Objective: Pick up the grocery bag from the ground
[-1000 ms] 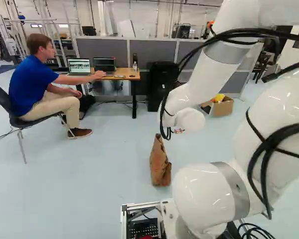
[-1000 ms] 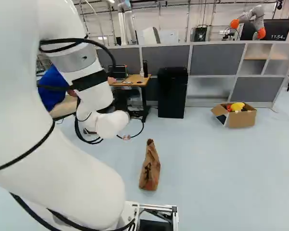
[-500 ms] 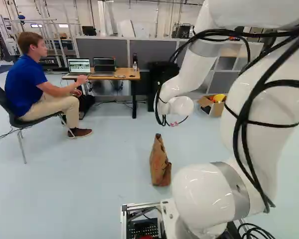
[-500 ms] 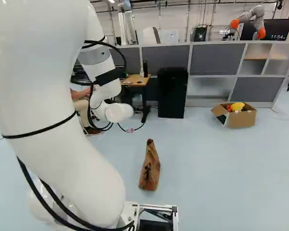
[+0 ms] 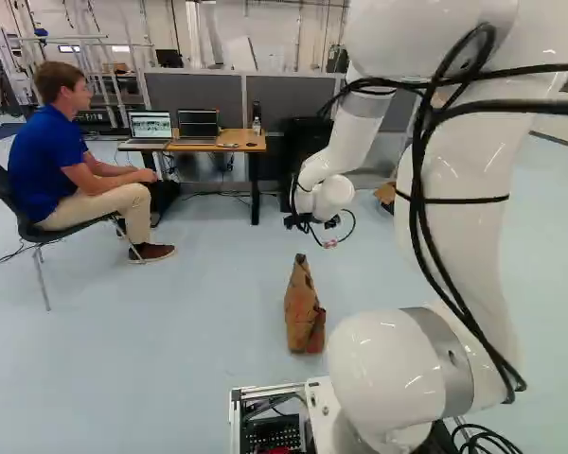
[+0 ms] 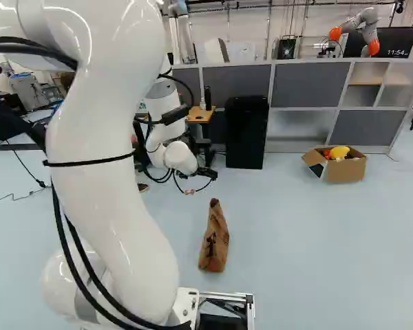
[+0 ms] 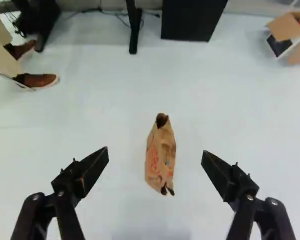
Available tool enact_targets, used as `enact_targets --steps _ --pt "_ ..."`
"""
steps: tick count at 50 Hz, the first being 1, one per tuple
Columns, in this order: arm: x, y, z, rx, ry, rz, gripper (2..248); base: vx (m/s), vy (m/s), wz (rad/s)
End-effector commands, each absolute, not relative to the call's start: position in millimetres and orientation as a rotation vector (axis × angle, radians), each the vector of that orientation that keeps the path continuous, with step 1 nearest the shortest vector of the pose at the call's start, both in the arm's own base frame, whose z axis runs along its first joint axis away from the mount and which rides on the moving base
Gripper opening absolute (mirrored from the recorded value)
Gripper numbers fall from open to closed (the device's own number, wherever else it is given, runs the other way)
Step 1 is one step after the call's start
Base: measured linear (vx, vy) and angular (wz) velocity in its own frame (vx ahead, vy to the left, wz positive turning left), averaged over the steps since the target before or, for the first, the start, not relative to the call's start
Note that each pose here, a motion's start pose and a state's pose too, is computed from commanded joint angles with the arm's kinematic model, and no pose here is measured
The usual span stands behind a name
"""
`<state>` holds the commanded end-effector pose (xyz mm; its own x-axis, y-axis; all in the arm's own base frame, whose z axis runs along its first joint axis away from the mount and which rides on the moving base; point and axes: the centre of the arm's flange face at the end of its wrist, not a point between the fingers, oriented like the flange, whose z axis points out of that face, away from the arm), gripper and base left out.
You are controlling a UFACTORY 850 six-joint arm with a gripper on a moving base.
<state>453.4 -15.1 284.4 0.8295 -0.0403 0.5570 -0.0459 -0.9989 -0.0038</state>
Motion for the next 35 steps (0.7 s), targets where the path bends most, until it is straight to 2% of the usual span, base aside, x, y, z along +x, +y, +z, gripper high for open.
enact_targets --steps 13,35 --pt "455 -19 248 3.061 -0.111 0.659 247 0.0 0.0 0.0" --pt "471 -20 191 3.091 -0.117 0.507 247 0.0 0.0 0.0"
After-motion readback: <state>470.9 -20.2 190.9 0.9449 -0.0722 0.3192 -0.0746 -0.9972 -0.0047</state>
